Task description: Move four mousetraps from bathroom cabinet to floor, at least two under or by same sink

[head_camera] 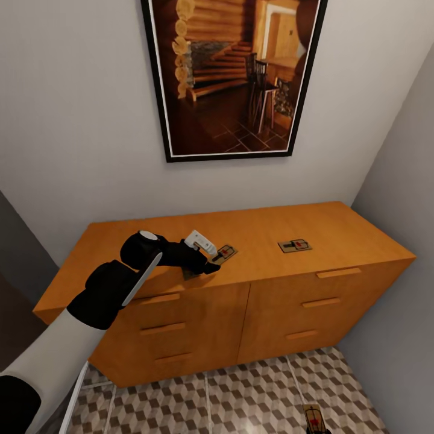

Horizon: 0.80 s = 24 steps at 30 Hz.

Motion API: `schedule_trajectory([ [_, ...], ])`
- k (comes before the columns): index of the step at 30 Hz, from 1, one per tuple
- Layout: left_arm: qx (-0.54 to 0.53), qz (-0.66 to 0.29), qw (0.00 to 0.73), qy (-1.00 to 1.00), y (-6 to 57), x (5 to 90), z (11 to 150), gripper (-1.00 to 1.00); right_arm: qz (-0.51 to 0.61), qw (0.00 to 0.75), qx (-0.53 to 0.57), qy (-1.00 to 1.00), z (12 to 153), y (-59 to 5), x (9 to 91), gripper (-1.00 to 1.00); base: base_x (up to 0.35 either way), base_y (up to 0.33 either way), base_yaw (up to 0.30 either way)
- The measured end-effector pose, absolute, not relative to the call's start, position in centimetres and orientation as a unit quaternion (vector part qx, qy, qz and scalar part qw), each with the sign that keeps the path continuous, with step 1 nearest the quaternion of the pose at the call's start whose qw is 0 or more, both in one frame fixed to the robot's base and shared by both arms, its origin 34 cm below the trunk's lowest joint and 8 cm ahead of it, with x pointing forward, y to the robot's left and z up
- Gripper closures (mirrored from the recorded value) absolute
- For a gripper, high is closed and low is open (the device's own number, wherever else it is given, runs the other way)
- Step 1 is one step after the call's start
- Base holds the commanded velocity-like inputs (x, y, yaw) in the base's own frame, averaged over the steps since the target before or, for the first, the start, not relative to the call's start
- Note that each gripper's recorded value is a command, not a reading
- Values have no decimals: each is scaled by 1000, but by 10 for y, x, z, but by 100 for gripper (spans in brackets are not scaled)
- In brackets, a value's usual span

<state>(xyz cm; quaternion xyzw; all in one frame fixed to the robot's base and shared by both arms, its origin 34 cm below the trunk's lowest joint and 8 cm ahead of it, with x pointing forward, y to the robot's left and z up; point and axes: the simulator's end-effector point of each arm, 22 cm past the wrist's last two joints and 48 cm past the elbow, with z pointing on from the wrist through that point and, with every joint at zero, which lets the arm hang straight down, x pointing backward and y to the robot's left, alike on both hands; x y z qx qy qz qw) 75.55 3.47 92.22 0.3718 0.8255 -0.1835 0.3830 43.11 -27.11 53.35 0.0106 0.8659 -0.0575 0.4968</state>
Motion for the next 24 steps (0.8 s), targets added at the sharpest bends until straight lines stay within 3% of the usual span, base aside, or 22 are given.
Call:
schedule_trajectory([
  [24,386,-183,366,827,25,747,908,-100,-58,497,11,866,534,-271,431,100,4,0,0],
])
